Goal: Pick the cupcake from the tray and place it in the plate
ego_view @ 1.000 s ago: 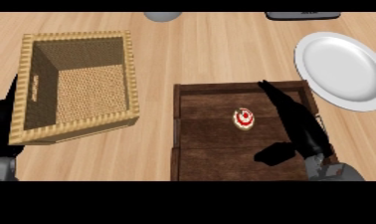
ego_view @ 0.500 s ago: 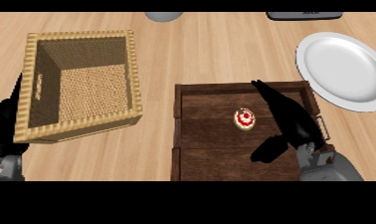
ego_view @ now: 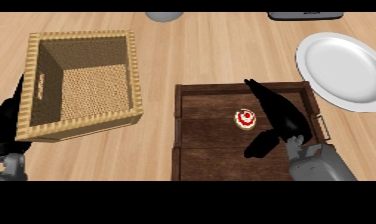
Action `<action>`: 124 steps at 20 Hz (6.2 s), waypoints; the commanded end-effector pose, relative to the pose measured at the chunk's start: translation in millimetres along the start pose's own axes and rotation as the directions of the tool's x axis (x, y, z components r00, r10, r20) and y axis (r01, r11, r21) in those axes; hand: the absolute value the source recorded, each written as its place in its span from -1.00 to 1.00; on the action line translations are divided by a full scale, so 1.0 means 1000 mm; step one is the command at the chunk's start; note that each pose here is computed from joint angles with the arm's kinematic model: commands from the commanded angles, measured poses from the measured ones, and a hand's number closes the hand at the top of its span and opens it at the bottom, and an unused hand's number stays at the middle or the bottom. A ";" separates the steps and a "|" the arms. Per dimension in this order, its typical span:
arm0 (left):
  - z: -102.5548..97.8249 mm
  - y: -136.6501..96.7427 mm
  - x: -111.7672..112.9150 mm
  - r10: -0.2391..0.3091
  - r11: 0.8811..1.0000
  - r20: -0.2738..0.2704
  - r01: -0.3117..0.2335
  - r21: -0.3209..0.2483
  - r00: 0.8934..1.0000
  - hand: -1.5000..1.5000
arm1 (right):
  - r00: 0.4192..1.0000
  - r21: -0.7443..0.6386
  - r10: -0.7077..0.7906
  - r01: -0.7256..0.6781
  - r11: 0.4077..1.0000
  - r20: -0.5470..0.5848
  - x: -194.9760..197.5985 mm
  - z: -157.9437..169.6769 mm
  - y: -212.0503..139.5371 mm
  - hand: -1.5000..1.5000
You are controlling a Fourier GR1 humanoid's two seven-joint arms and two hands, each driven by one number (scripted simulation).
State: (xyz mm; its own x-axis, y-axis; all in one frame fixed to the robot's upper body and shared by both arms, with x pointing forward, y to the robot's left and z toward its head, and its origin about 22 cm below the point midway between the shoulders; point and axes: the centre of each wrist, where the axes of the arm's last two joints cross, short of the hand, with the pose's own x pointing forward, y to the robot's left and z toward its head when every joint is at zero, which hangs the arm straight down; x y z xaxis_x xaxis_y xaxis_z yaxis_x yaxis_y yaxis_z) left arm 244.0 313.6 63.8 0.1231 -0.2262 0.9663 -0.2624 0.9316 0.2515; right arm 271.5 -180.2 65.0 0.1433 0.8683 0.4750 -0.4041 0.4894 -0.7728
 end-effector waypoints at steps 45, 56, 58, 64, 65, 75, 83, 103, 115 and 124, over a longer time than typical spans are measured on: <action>0.021 -0.048 -0.041 0.033 0.989 -0.151 -0.053 -0.135 0.988 0.00 | 0.899 -0.593 0.239 0.028 0.805 0.366 -0.108 0.008 -0.156 1.00; 0.017 -0.063 -0.036 0.020 0.988 -0.143 -0.041 -0.149 0.989 0.00 | 0.969 -0.605 0.137 0.014 0.796 0.204 -0.168 -0.007 -0.179 1.00; 0.020 -0.058 -0.042 0.018 0.985 -0.144 -0.042 -0.166 0.989 0.00 | 0.975 -0.590 0.126 0.007 0.807 0.184 -0.168 -0.009 -0.193 1.00; 0.016 -0.069 -0.036 0.028 0.984 -0.129 -0.050 -0.170 0.991 0.00 | 0.982 -0.549 0.147 -0.057 0.834 0.122 -0.197 -0.018 -0.188 1.00; 0.010 -0.071 -0.024 0.014 0.984 -0.118 -0.035 -0.175 0.993 0.00 | 0.984 -0.526 0.145 -0.068 0.848 0.106 -0.192 -0.028 -0.189 1.00; 0.011 -0.064 -0.024 0.028 0.979 -0.097 -0.047 -0.200 0.995 0.00 | 0.993 -0.214 0.115 -0.111 0.971 0.005 -0.234 -0.037 -0.165 -1.00; 0.010 -0.068 -0.030 0.019 0.981 -0.140 -0.046 -0.189 0.990 0.00 | 0.949 -0.184 -0.010 0.071 0.980 0.316 -0.226 -0.042 -0.187 -1.00; 0.007 -0.086 -0.039 0.026 0.981 -0.148 -0.053 -0.188 0.989 0.00 | 0.642 -0.048 -0.530 0.660 0.750 0.554 -0.287 -0.002 -0.193 -1.00; 0.001 -0.089 -0.041 0.029 0.980 -0.127 -0.054 -0.192 0.991 0.00 | 0.726 -0.145 -0.468 0.605 0.783 0.505 -0.297 -0.001 -0.174 -1.00; 0.002 -0.083 -0.043 0.015 0.979 -0.134 -0.041 -0.198 0.991 0.00 | 0.764 -0.217 -0.443 0.586 0.781 0.469 -0.300 0.002 -0.177 -1.00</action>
State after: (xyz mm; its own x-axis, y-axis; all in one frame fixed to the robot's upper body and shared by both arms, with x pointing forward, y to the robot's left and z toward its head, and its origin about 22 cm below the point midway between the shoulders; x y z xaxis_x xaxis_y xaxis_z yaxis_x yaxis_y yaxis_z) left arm 260.3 258.4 11.9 0.2024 -0.1806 0.9625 -0.1316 0.9689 0.2095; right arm 301.4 -521.1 55.3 -0.0865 0.4535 0.8871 -0.0023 0.8903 -0.4553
